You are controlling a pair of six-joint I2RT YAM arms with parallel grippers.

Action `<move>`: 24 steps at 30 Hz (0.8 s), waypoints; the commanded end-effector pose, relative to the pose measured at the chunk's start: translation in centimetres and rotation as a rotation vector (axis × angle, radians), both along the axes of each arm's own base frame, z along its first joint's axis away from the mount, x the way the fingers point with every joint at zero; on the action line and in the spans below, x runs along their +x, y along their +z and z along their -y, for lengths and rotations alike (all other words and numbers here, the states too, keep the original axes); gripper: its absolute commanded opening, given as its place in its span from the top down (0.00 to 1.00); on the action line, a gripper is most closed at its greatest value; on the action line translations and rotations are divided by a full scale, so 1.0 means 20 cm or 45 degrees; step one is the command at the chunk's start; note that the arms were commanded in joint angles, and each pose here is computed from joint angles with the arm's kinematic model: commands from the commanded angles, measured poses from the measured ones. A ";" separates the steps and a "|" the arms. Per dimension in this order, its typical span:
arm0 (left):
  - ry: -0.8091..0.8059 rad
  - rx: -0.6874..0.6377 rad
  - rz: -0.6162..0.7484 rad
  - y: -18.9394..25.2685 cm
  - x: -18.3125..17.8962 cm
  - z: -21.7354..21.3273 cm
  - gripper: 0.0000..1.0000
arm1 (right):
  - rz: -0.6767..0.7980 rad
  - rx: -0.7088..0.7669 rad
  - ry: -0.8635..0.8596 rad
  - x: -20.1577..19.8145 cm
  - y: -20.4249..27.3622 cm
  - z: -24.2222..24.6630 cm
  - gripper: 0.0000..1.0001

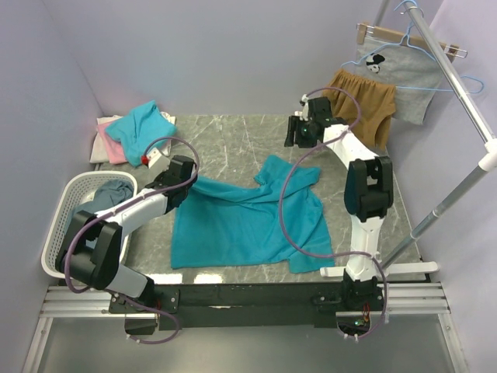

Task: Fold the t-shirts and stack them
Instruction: Flatten out the tshirt

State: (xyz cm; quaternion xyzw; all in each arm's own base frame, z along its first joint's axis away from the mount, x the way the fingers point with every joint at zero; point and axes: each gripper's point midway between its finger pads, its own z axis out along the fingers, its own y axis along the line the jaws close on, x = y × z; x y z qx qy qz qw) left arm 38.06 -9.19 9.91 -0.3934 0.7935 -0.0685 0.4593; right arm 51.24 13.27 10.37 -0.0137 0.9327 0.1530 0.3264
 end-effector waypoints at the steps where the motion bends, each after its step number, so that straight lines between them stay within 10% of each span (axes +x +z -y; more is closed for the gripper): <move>1: -0.058 0.012 0.006 0.05 0.03 0.03 0.99 | -0.063 0.042 0.264 0.00 -0.05 -0.13 0.34; 24: -0.093 0.019 -0.049 -0.01 0.05 0.04 0.99 | -0.442 -0.043 0.606 -0.18 -0.48 -0.30 0.34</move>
